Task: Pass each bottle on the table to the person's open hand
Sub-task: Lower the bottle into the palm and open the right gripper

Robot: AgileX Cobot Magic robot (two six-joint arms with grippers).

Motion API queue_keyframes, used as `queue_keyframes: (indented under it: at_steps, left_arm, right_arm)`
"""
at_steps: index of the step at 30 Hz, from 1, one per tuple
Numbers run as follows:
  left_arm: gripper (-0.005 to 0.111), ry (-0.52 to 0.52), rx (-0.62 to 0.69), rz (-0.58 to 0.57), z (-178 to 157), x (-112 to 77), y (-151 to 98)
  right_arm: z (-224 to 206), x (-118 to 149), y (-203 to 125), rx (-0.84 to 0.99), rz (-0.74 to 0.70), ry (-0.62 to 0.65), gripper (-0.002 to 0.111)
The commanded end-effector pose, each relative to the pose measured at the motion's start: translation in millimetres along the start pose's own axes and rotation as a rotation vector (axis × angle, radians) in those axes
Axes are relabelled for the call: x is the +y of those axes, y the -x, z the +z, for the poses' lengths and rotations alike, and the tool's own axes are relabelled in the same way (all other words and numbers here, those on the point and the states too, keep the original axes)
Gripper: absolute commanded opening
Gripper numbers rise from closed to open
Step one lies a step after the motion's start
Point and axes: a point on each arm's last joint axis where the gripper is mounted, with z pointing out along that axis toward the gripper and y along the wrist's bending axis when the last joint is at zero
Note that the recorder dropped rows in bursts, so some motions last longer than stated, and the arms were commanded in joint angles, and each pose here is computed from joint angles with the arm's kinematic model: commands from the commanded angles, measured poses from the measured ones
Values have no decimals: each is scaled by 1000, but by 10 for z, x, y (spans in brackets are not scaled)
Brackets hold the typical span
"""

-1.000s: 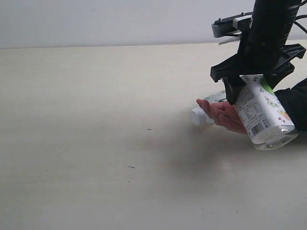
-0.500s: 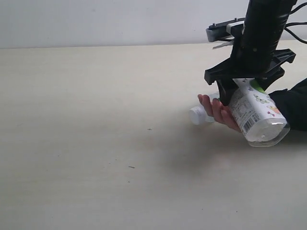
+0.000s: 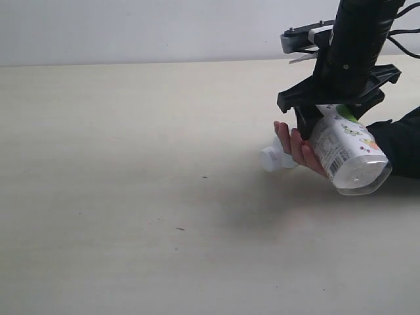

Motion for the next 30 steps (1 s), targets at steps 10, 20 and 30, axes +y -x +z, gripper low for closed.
queue_keyframes:
  at_steps: [10,20,30]
  left_arm:
    - [0,0,-5,2,-3,1,-6]
    - [0,0,-5,2,-3,1,-6]
    - [0,0,-5,2,-3,1,-6]
  right_arm:
    - [15,-13,22,-22,-7,-4,80]
    - [-141,-21,24,-66,-5,-2,80]
    - [-417,-38,-41,-150,-4,3,80]
